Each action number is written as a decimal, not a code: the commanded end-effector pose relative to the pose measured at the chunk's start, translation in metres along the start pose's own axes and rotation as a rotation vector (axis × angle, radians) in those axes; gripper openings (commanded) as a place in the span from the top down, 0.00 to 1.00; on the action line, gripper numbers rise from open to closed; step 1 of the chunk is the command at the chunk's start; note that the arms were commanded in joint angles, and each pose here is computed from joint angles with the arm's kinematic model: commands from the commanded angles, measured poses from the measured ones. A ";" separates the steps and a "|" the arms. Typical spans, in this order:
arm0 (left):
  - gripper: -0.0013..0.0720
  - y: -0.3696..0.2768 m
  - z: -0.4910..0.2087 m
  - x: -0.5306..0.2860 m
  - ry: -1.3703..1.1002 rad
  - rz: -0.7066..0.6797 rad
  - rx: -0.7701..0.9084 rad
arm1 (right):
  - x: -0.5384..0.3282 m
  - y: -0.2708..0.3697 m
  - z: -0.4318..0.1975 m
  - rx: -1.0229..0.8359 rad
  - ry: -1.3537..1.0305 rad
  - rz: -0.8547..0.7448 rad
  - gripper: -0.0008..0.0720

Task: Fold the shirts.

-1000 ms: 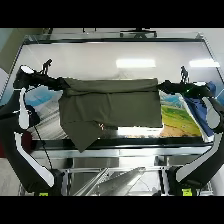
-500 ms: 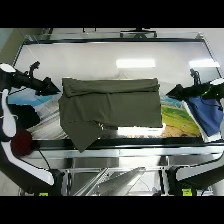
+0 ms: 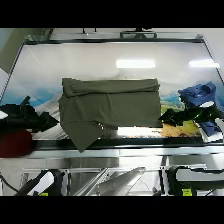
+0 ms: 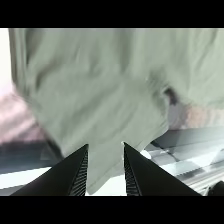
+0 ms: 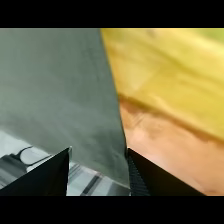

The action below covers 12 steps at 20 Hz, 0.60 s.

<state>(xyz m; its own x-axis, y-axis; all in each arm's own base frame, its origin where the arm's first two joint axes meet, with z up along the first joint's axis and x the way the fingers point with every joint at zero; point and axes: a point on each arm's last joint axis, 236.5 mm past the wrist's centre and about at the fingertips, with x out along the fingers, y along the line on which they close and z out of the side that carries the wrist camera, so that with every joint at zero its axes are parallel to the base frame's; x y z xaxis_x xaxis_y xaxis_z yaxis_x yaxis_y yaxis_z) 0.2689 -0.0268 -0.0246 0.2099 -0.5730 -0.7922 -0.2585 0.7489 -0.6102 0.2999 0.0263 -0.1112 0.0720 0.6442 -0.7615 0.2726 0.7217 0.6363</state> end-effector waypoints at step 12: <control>0.66 0.054 -0.054 0.052 -0.075 0.076 -0.095 | 0.024 0.027 0.018 -0.080 -0.092 0.105 0.40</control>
<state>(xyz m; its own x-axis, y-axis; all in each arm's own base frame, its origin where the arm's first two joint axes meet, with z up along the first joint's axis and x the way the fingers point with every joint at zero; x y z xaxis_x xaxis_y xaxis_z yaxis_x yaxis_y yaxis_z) 0.2143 -0.0396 -0.0871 0.2441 -0.5114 -0.8239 -0.3496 0.7461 -0.5667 0.3141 0.0599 -0.1140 0.1359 0.7088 -0.6922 0.1864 0.6679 0.7205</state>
